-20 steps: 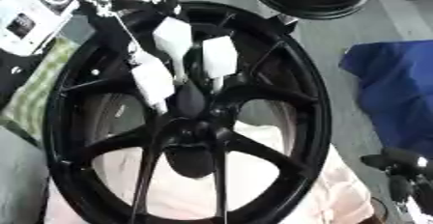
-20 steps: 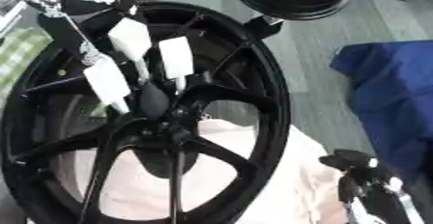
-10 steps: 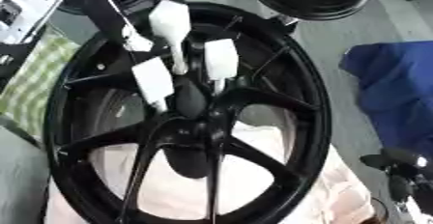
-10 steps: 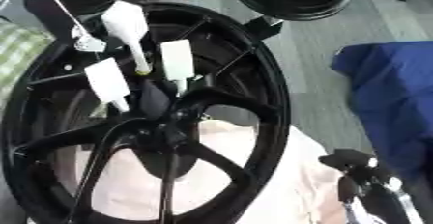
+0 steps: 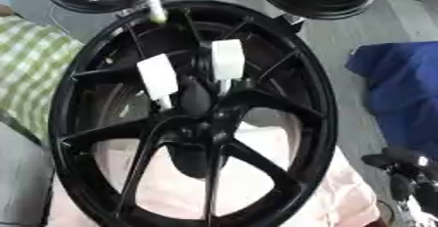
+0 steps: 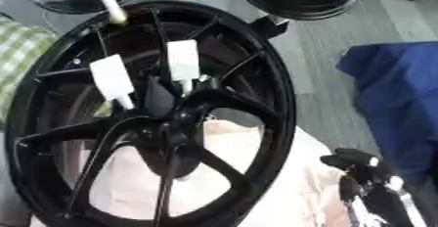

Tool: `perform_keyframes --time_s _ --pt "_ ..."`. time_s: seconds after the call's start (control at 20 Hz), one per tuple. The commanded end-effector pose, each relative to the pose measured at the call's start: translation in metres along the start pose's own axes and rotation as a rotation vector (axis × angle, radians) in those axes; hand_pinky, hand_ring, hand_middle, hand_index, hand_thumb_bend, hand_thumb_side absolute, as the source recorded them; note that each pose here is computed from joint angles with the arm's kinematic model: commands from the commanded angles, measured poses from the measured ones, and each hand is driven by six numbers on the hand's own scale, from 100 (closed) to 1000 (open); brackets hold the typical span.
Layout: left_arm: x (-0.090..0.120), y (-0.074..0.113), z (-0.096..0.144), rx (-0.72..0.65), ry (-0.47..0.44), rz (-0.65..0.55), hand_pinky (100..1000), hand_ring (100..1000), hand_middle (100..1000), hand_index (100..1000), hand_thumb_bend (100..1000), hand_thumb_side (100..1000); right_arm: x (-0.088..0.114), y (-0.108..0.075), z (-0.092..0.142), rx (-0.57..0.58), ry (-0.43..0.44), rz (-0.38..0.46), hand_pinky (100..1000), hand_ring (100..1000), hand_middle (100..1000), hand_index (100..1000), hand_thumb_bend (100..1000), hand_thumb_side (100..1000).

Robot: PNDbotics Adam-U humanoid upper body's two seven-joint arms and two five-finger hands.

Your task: Pull the pin out of the wheel hub.

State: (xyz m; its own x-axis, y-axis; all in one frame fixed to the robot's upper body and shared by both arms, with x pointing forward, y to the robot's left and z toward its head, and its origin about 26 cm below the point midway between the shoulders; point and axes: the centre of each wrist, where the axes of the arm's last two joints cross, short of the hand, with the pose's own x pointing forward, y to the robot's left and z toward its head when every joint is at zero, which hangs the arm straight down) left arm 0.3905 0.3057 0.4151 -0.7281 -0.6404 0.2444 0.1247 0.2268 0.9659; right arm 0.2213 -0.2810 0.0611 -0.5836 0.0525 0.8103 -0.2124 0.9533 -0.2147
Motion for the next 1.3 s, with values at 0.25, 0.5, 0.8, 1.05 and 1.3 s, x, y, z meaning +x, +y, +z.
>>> perform_keyframes --time_s 0.25,0.5,0.8,1.05,1.3 --pt "-0.027 0.030 0.115 0.279 0.224 0.014 789 463 323 530 100 115 0.003 -0.004 0.006 -0.049 -0.022 0.028 825 749 632 785 100 346" --pt "-0.052 0.017 0.167 0.383 0.375 0.067 794 466 333 543 100 115 0.003 -0.006 0.007 -0.066 -0.030 0.025 825 750 633 785 100 346" --pt "-0.075 -0.017 0.196 0.407 0.474 0.111 818 498 422 631 100 160 0.003 -0.007 0.009 -0.091 -0.044 0.023 825 750 634 785 100 343" --pt "-0.075 -0.043 0.195 0.340 0.461 0.109 899 706 677 855 337 471 0.002 -0.006 0.009 -0.095 -0.052 0.012 825 750 633 785 100 342" --pt "-0.080 -0.053 0.201 0.302 0.490 0.101 923 790 762 916 469 761 0.002 -0.006 0.011 -0.102 -0.054 0.007 825 749 633 785 100 340"
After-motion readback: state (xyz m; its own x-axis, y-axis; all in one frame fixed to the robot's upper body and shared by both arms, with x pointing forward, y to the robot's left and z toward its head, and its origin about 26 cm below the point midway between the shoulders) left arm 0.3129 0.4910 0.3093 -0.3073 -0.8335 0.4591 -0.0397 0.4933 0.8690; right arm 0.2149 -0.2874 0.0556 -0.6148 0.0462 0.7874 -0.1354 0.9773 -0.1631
